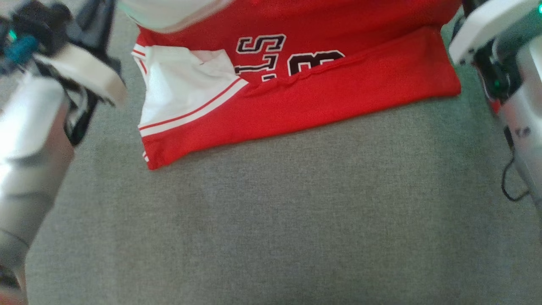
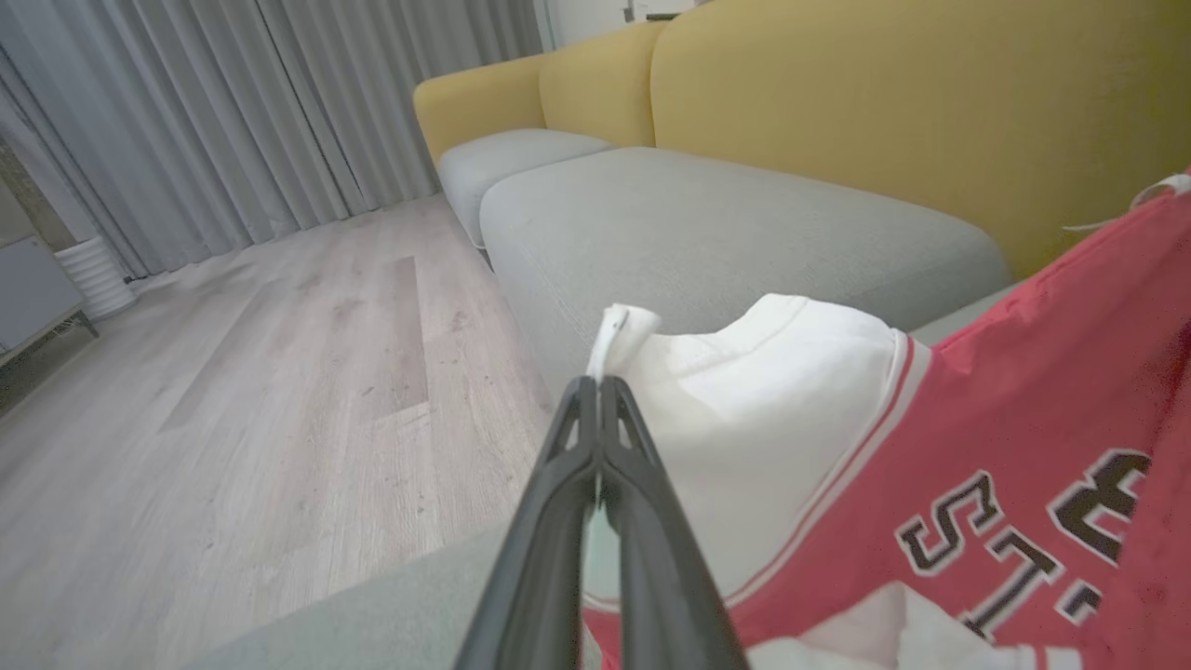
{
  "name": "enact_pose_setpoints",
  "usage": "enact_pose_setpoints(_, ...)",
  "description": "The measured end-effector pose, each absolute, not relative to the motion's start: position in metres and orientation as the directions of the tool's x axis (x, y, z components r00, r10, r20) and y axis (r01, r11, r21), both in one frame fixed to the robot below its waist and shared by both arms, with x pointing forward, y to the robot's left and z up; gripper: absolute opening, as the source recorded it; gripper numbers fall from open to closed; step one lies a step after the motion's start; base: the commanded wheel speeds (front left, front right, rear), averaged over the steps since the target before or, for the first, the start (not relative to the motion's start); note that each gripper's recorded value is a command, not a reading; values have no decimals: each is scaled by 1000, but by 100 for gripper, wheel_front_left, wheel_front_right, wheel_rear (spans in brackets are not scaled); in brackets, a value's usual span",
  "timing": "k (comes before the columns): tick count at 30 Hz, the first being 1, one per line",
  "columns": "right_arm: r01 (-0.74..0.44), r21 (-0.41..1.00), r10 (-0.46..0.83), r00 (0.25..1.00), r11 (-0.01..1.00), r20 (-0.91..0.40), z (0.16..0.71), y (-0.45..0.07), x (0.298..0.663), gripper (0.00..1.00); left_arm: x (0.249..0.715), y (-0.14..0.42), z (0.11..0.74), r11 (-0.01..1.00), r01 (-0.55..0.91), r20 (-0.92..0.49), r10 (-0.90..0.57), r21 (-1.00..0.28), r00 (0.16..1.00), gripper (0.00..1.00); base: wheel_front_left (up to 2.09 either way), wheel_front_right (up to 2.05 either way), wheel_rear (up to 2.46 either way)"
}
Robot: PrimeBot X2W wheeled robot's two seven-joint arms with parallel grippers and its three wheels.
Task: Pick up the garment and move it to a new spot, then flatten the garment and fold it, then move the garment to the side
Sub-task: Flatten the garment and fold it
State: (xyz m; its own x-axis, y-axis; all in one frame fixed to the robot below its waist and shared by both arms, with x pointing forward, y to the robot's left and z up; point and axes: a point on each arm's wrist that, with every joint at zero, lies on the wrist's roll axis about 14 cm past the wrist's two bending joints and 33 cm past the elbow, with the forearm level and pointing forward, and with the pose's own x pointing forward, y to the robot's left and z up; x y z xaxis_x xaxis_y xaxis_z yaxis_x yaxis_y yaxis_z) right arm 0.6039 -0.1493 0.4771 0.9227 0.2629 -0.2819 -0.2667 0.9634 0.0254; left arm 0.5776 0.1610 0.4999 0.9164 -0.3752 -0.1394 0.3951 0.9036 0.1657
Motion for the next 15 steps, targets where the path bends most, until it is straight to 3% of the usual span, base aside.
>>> enact_pose_setpoints(9,-320,-38,271,855,946,-443,444,-166,566,0,520,160,476,870,478,-281,-433,117,856,0,0,0,0)
enact_pose_setpoints(15,-374,-129,248,798,918,-549,420,-182,546,0,457,141,439,801,598,-485,-516,17,706,0,0,0,0)
